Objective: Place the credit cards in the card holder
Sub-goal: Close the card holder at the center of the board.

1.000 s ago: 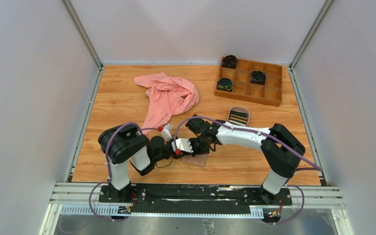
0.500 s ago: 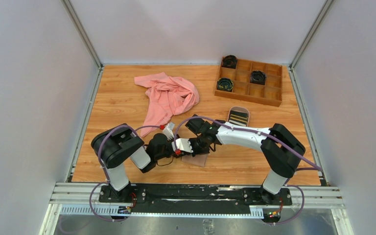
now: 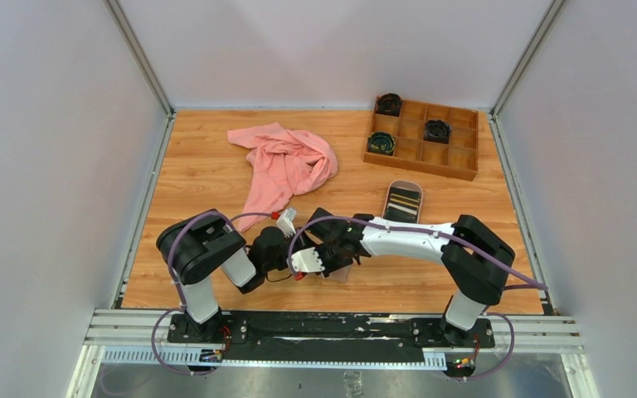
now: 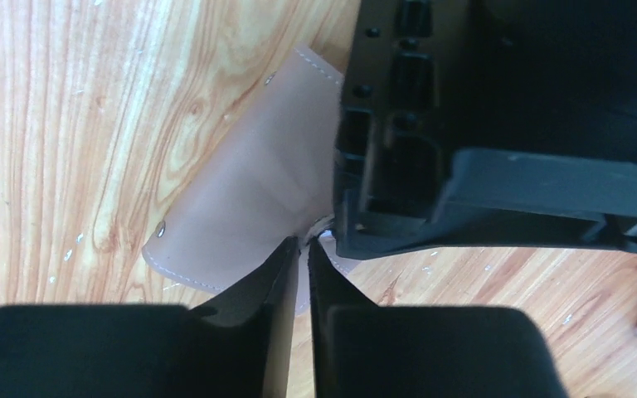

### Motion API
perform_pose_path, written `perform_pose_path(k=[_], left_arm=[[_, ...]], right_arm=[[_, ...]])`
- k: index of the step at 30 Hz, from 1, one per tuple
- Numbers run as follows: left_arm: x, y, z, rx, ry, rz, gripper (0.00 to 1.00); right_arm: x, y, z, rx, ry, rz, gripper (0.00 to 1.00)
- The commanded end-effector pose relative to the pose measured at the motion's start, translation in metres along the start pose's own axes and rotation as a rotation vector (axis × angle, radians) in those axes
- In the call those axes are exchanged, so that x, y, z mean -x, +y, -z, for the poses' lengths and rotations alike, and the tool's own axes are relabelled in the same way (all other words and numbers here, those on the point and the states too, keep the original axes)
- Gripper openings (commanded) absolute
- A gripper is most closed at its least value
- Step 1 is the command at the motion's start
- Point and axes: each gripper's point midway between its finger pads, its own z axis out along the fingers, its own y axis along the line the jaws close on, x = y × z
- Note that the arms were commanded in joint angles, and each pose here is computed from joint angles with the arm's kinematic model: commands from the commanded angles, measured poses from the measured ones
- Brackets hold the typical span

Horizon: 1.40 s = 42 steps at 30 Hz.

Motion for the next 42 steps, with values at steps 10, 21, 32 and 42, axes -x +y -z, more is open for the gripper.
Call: perform_pose_path(k=[10, 21, 32, 42], left_arm=[[-0.043, 0.064, 0.016, 0.206, 0.129, -0.001, 0.00], [-0.043, 0.061, 0.015, 0.198, 0.134, 0.000, 0.00], [-0.043, 0.059, 0.013, 0.185, 0.136, 0.003, 0.00], [-0.044, 0.058, 0.013, 0.170, 0.136, 0.016, 0.00]], right_arm=[[0.005, 0.021, 0.021, 0.117, -0.086, -0.047, 0.33], [0.005, 0.009, 0.029, 0.098, -0.197, -0.143, 0.25], [0.004, 0.008, 0.012, 0.066, -0.183, -0.125, 0.23], [-0.001, 0.004, 0.001, 0.033, -0.155, -0.135, 0.23]])
